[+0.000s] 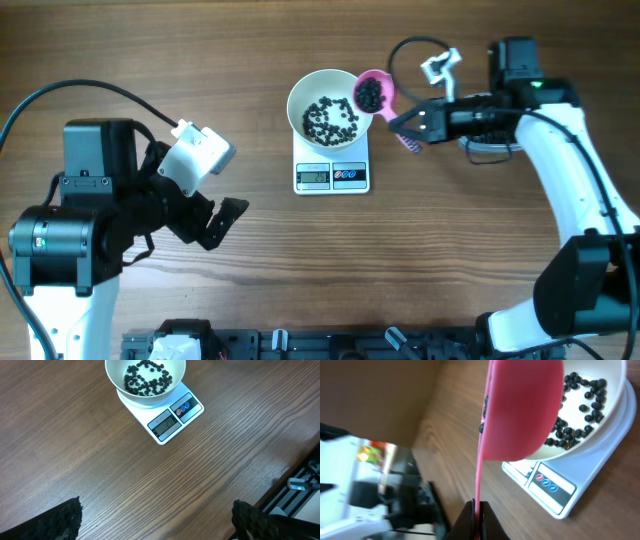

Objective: Scoop item into bowl and weigh 150g on scale
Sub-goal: 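Carry the filled scoop with the right gripper over the white bowl, then tilt the scoop with the right gripper to pour beans into the bowl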

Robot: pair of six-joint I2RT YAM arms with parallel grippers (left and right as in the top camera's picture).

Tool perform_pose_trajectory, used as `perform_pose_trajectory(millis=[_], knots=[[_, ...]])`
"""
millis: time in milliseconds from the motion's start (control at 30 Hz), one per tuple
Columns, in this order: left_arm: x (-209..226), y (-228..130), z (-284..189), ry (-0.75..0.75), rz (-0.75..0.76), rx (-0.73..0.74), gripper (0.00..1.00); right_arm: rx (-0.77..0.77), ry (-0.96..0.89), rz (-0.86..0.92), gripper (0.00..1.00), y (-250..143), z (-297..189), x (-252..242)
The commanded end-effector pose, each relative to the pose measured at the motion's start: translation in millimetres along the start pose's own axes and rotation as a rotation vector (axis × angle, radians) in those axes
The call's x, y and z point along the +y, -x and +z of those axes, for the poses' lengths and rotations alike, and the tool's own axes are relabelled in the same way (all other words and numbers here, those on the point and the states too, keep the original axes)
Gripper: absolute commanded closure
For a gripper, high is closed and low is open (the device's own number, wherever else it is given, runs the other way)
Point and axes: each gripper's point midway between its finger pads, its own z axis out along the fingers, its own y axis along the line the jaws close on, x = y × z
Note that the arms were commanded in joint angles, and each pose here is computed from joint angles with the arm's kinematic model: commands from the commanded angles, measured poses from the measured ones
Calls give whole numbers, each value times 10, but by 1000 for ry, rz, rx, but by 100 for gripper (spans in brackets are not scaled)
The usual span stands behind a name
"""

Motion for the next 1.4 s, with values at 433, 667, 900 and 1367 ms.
perform_pose_trajectory(millis=[433, 667, 900, 1367], knots=[[-7, 42, -44, -1, 20, -21, 0, 102, -556, -460, 95, 161, 396, -379], [-7, 42, -44, -1, 20, -21, 0, 150, -670, -606, 95, 204, 477, -444], [-7, 42, -44, -1, 20, -21, 0, 133, -730, -638, 95, 311, 475, -531], [-7, 42, -44, -1, 20, -21, 0, 157, -814, -734, 96, 369, 483, -527]])
